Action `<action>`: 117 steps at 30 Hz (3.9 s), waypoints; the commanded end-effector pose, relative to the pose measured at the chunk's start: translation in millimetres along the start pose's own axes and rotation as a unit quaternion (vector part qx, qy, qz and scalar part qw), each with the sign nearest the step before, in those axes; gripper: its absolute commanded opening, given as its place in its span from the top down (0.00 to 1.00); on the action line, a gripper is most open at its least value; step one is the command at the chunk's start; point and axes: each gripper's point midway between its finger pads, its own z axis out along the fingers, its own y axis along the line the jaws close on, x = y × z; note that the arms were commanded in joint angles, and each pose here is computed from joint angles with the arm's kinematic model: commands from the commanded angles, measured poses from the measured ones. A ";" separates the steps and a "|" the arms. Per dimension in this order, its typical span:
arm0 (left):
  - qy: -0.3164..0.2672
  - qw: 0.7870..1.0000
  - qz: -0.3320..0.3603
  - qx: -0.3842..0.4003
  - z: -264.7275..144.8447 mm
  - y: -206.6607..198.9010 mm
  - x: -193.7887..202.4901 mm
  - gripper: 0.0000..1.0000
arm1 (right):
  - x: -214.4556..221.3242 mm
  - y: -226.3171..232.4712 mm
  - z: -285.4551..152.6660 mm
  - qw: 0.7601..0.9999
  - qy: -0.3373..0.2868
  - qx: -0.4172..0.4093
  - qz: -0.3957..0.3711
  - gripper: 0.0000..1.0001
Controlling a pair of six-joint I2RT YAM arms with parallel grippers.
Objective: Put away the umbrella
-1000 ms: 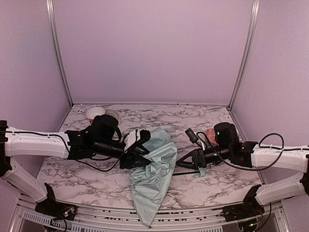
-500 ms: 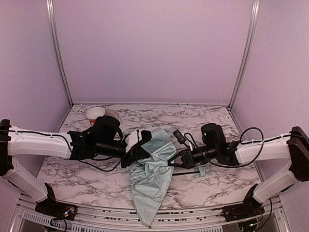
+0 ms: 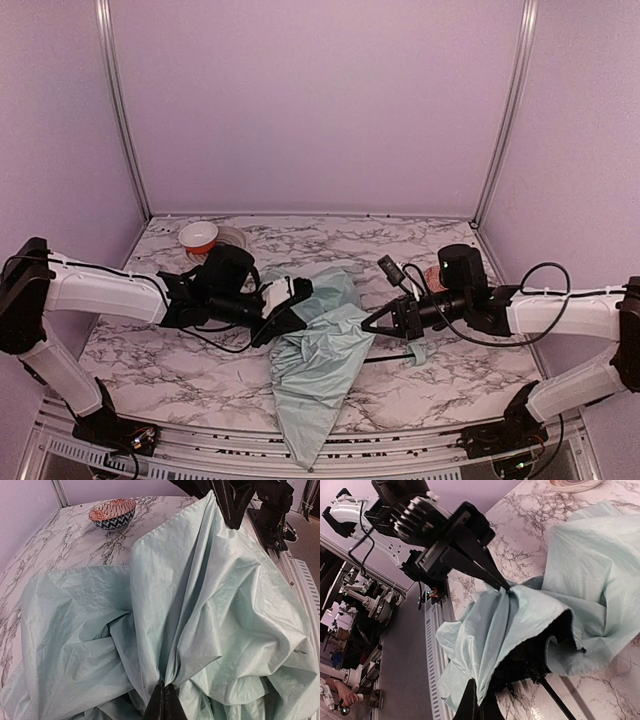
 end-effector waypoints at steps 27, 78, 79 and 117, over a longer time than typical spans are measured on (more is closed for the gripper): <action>0.034 0.980 -0.154 0.119 17.7 23.9 45.7 0.44 | -27.1 -187.5 72.2 0.986 0.039 0.126 0.104 1.00; -0.079 0.976 -0.191 0.068 3.1 58.2 -76.9 1.00 | -19.4 -154.5 112.0 0.983 0.150 0.070 0.075 0.85; -0.092 0.972 -0.210 0.059 -0.7 69.7 -77.9 1.00 | -16.0 -149.8 113.9 0.984 0.150 0.057 0.079 0.88; 0.128 0.941 -0.312 0.000 57.5 77.7 108.4 1.00 | -2.8 114.7 68.4 0.888 0.026 0.037 -0.458 0.01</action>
